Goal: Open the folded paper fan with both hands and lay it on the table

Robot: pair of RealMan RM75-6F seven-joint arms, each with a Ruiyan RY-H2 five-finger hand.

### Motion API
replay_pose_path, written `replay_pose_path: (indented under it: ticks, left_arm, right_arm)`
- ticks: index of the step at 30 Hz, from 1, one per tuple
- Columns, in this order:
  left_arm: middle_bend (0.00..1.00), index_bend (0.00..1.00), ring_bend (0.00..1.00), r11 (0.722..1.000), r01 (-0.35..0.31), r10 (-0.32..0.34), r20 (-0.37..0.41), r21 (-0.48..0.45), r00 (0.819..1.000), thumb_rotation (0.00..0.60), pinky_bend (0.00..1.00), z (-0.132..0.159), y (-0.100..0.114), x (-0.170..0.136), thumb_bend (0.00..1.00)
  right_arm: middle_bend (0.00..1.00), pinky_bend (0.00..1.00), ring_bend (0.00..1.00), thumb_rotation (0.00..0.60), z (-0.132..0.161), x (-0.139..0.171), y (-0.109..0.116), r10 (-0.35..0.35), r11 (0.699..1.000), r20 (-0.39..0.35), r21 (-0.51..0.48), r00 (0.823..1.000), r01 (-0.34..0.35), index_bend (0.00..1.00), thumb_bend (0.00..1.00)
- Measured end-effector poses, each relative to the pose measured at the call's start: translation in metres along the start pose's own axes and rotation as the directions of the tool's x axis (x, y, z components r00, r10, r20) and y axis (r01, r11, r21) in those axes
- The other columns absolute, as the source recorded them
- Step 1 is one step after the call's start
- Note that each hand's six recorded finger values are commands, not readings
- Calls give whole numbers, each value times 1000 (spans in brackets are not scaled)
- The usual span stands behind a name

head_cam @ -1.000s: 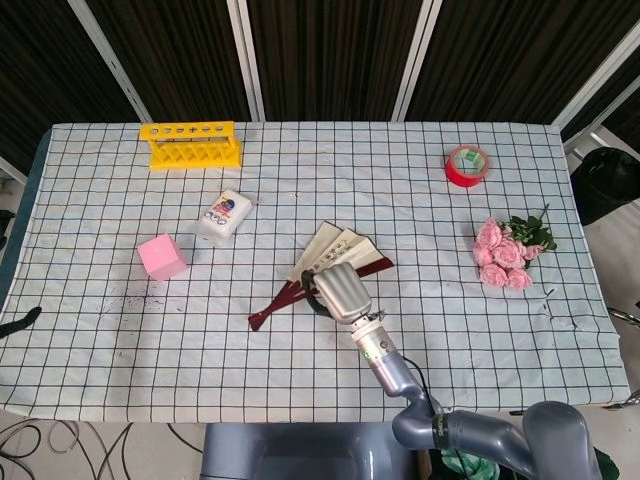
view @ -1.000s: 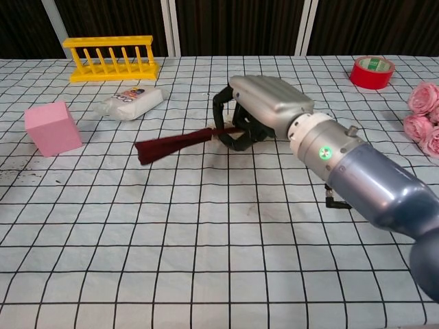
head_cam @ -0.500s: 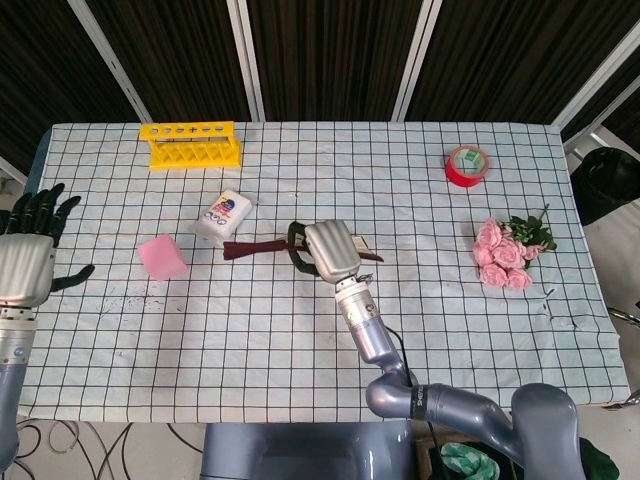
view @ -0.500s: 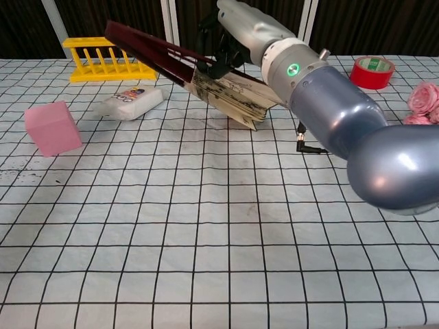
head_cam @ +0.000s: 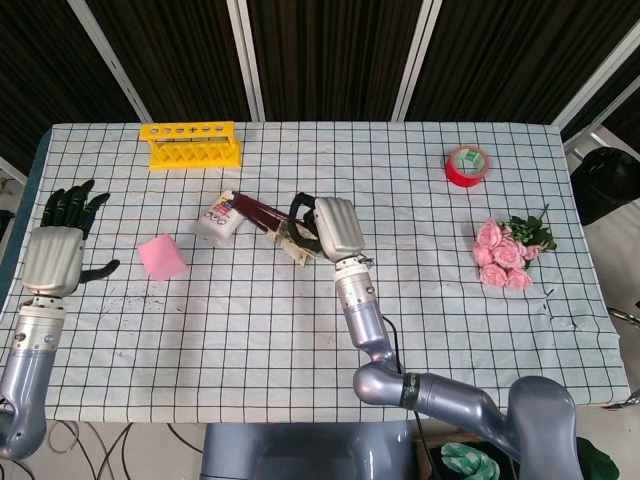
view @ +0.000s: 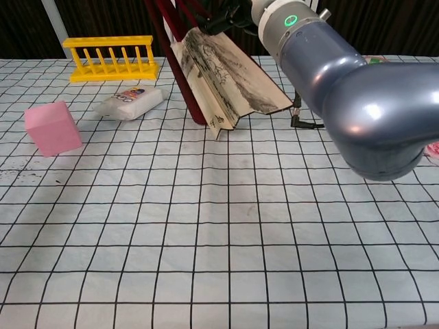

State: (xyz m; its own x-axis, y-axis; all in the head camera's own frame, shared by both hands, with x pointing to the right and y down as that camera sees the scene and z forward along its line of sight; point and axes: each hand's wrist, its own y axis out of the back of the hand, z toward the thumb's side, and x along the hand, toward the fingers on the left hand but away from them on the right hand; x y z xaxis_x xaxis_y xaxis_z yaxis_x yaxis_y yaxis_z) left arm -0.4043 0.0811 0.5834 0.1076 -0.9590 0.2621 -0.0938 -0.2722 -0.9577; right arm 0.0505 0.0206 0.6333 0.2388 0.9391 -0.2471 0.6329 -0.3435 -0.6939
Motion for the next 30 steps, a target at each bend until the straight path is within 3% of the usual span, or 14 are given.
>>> replay_pose_path:
  ticks: [7,15,30]
  left_arm:
    - [2,171,0,998,6,-5,15,-57,1000,600,0,20,-6,9,36]
    - [44,294,2,989,27,-23,26,-145,999,600,18,50,-20,30,91]
    - [75,307,2,965,61,-53,36,-255,998,600,37,86,-36,67,115]
  right_arm:
    - [981,918,1000,600,15,-10,11,-22,998,17,-62,1000,23,891,615]
    - [981,918,1000,600,38,-15,22,-21,992,18,-126,1000,23,892,616]
    - [982,918,1000,600,48,-16,33,-7,983,52,-181,999,16,892,620]
